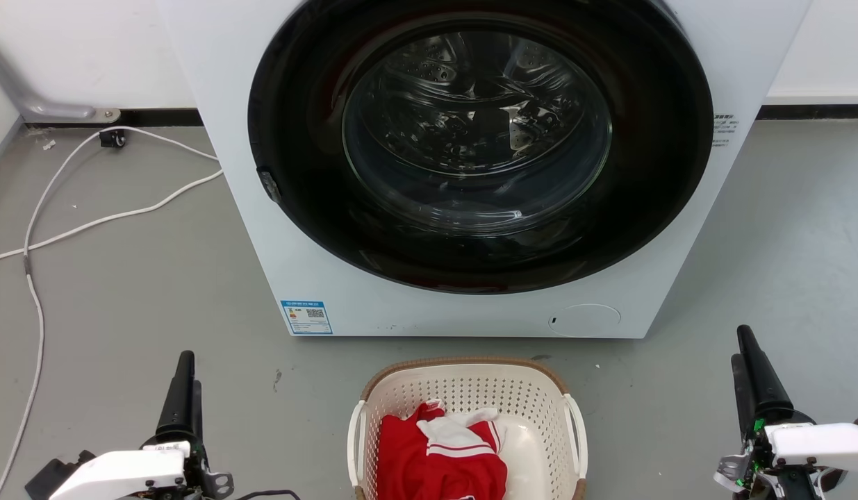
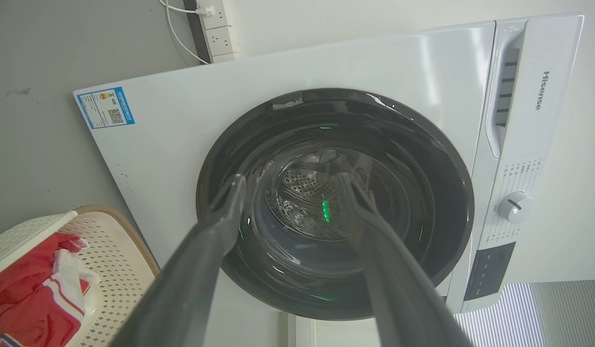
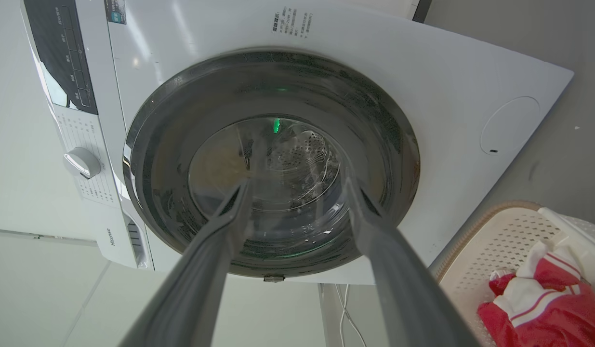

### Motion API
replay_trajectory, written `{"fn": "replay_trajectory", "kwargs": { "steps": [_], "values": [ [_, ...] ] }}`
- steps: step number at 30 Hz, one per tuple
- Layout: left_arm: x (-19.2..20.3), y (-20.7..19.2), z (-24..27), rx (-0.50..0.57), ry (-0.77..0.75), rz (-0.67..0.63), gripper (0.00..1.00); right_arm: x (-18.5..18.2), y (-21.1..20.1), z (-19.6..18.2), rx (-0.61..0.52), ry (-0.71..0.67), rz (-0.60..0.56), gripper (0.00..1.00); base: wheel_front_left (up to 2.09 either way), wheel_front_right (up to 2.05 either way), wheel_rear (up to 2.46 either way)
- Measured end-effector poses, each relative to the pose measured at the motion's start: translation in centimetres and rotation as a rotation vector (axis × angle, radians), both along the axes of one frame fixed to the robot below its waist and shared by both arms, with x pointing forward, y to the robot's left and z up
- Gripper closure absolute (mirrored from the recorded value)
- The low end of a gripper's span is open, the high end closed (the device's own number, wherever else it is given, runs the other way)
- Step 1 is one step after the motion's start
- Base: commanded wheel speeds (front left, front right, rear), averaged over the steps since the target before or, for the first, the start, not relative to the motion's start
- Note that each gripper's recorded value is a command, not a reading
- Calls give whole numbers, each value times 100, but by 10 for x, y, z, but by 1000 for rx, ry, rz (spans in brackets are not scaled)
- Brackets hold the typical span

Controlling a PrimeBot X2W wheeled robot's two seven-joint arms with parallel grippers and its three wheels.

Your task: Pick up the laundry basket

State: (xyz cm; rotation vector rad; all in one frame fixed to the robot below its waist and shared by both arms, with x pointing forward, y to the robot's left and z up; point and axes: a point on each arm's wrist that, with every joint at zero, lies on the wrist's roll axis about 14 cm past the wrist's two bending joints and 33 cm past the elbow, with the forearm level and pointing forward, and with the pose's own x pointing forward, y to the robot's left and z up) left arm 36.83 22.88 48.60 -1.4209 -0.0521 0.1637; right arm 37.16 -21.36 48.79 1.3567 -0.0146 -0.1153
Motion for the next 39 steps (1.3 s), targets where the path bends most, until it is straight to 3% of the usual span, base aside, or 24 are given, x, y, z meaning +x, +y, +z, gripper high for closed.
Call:
{"fn": "replay_trajectory", "kwargs": {
  "steps": [7, 10, 14, 28, 39],
  "values": [
    [1, 8, 15, 101, -33, 24, 0, 2, -3, 11, -113, -26, -8, 0, 0, 0, 0],
    [2, 11, 23, 167, -48, 34, 0, 3, -8, 19, -214, -41, -20, 0, 0, 0, 0],
    [3, 9, 34, 307, -49, 30, 0, 5, -6, 38, -413, -80, -11, 0, 0, 0, 0],
    [6, -38, 65, 798, -60, -29, 0, 6, 15, 70, -811, -173, 13, 0, 0, 0, 0],
    [2, -57, 64, 1048, -61, -79, 0, 2, 21, 72, -996, -183, 14, 0, 0, 0, 0]
  ]
}}
